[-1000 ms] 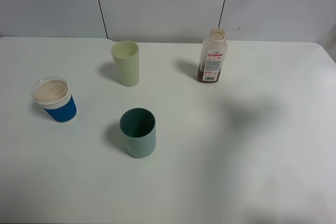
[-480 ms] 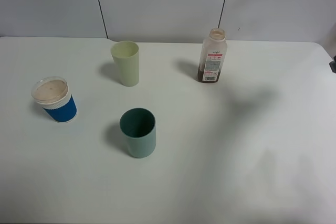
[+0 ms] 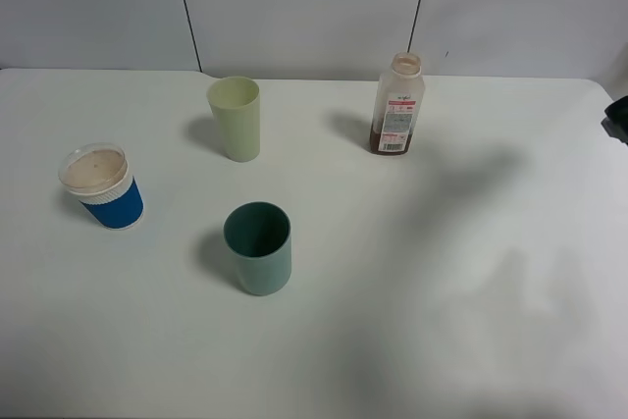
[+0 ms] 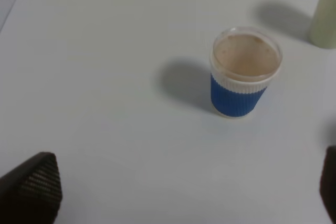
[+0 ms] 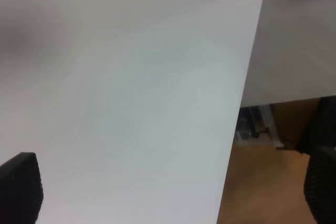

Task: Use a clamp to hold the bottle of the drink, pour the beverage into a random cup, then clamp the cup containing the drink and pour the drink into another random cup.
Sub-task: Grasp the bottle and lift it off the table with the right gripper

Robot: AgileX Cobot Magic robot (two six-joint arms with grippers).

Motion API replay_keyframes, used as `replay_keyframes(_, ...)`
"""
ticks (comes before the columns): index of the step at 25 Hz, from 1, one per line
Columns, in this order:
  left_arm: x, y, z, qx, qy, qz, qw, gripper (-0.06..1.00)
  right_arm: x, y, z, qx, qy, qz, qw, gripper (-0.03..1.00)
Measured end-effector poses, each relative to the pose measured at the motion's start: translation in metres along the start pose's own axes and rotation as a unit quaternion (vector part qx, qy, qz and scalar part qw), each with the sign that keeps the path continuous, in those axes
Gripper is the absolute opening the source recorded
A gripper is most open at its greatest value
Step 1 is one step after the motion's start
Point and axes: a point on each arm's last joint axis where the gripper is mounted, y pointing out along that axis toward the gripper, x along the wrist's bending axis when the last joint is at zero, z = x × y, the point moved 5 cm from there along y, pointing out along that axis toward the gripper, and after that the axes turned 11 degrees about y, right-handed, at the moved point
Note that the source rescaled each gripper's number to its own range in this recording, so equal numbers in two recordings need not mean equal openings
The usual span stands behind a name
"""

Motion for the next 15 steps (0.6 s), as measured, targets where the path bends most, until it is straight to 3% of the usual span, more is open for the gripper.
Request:
replay_keyframes(7,0.0,0.0,0.0,0.0,0.0,0.0,1.0,1.0,-0.016,0.016,0.008,0.003,-0.011,0.012,1.0,1.0)
replay_keyframes(15,0.0,0.0,0.0,0.0,0.0,0.0,1.0,1.0,-0.019,0.045,0.007,-0.034,-0.001,0.003,0.999,1.0)
